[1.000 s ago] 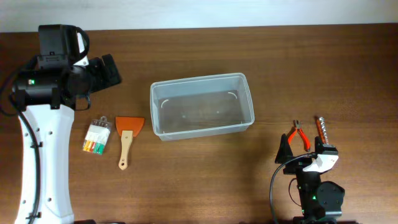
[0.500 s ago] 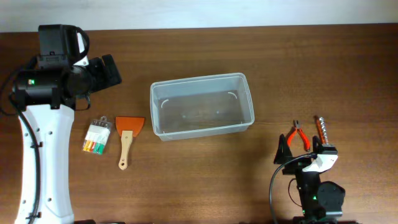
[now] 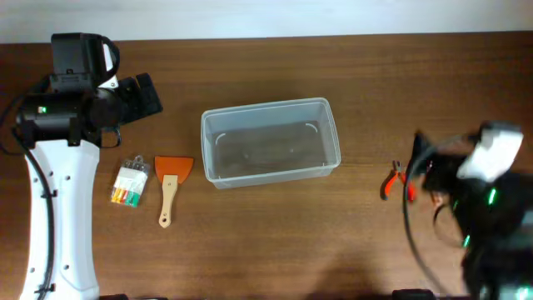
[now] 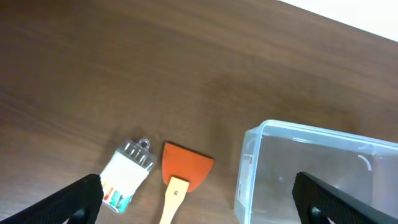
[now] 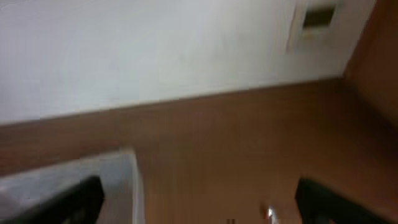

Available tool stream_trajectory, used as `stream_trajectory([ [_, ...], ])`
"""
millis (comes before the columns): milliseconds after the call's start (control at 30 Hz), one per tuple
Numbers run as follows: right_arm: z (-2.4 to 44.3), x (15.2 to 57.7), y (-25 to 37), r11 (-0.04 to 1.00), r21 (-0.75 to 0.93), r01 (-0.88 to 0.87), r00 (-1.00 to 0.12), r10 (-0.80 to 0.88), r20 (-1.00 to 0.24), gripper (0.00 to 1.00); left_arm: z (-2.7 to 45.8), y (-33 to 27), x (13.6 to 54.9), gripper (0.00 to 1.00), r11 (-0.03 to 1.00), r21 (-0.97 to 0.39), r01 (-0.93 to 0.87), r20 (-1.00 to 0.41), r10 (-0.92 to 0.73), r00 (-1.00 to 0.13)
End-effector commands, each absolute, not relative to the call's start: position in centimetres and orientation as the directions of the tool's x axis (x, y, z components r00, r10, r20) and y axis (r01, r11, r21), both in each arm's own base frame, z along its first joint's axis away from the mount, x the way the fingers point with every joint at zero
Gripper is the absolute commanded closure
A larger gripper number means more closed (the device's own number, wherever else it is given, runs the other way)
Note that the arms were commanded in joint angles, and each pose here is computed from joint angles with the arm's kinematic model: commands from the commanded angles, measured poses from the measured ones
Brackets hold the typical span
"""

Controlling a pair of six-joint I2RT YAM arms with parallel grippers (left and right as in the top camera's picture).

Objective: Pack container
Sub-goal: 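Move the right gripper over the red-handled pliers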

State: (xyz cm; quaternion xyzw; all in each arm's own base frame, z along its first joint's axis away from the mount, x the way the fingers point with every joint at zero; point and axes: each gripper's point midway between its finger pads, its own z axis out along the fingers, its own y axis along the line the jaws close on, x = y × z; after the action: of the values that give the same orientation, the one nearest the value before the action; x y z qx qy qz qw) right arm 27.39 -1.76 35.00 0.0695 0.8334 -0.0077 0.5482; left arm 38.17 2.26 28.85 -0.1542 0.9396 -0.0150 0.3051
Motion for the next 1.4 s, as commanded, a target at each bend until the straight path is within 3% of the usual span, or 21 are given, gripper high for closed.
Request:
stream_trajectory([
  [0,37.9,29.9,-2.5,0.99,0.001,0.138,-0.489,0.069,-0.87,0.01,28.9,2.5,38.2,0.01,0.953,-0.11,-0.283,-0.572,-0.293,-0.766],
  [233,34.6,32.8,-3.2,0.986,-0.072,0.151,-0.792,0.078,-0.605,0.01,28.9,2.5,38.2,0.01,0.953,-0.11,-0.283,-0.573,-0.293,-0.766],
  [700,22.2,38.9,-3.5,0.988,-0.078,0.131,-0.955,0.104,-0.276,0.02,28.9,2.5,38.2,0.01,0.953,-0.11,-0.283,-0.573,-0.293,-0.766],
  [1067,19.7,40.5,-4.0,0.979,-0.088,0.182,-0.954,0.155,-0.256,0.01,29.0,2.5,38.2,0.01,0.953,-0.11,-0.283,-0.573,-0.293,-0.765],
  [1367,23.0,36.3,-4.5,0.978,-0.094,0.189,-0.947,0.156,-0.281,0.01,28.9,2.5,38.2,0.01,0.953,-0.11,-0.283,-0.573,-0.293,-0.766],
])
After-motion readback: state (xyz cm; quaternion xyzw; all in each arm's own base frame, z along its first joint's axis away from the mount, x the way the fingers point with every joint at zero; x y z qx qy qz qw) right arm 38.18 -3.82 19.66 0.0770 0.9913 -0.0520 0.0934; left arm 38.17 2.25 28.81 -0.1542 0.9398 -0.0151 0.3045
